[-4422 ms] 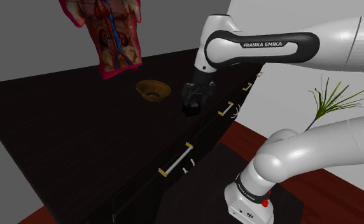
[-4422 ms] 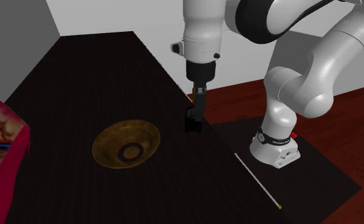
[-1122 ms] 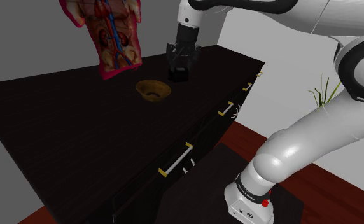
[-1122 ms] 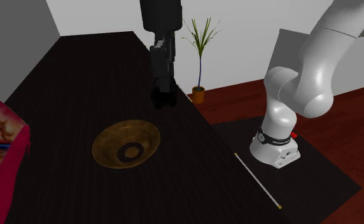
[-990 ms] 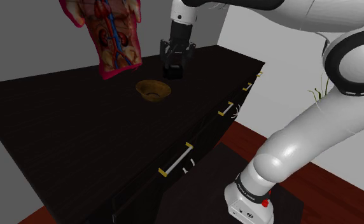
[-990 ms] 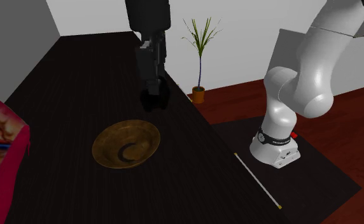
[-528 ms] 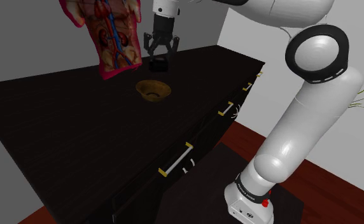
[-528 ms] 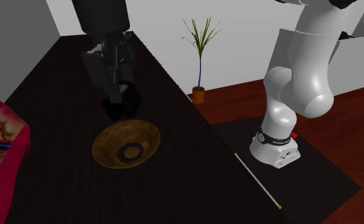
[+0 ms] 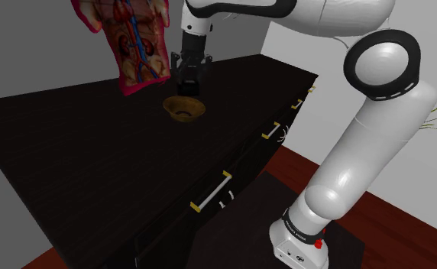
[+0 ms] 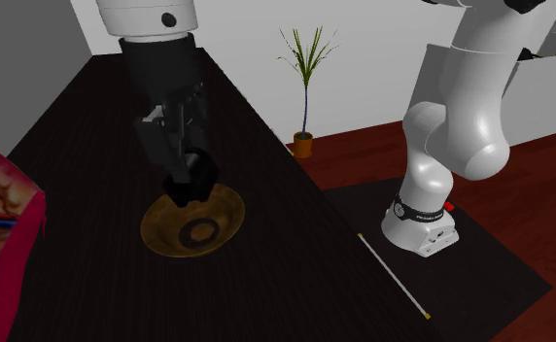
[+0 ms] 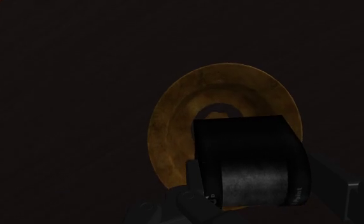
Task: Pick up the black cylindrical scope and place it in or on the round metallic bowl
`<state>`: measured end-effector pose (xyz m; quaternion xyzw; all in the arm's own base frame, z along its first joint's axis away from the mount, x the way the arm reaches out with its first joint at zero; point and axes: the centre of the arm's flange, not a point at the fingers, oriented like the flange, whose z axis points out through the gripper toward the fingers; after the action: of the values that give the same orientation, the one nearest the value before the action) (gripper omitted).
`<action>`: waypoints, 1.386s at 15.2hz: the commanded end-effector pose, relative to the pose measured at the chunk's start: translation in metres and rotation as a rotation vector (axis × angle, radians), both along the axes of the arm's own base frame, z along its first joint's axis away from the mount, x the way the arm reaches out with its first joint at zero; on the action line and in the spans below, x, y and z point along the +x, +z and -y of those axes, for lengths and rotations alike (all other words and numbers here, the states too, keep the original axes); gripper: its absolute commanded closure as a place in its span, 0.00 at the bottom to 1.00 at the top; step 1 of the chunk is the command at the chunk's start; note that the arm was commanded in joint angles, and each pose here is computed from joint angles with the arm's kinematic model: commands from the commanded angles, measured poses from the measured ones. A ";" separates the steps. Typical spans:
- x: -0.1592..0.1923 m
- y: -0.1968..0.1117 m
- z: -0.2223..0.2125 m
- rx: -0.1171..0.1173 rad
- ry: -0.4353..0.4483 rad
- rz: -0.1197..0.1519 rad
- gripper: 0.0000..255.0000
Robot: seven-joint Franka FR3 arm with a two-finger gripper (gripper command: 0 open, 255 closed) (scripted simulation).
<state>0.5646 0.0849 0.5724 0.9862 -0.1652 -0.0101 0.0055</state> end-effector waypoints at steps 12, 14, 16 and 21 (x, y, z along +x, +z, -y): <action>0.000 -0.050 0.000 0.000 0.000 0.001 1.00; 0.000 -0.050 0.000 0.000 0.000 0.001 1.00; 0.000 -0.050 0.000 0.000 0.000 0.001 1.00; 0.000 -0.050 0.000 0.000 0.000 0.001 0.00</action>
<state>0.5644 0.0849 0.5229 0.9862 -0.1652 -0.0097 0.0054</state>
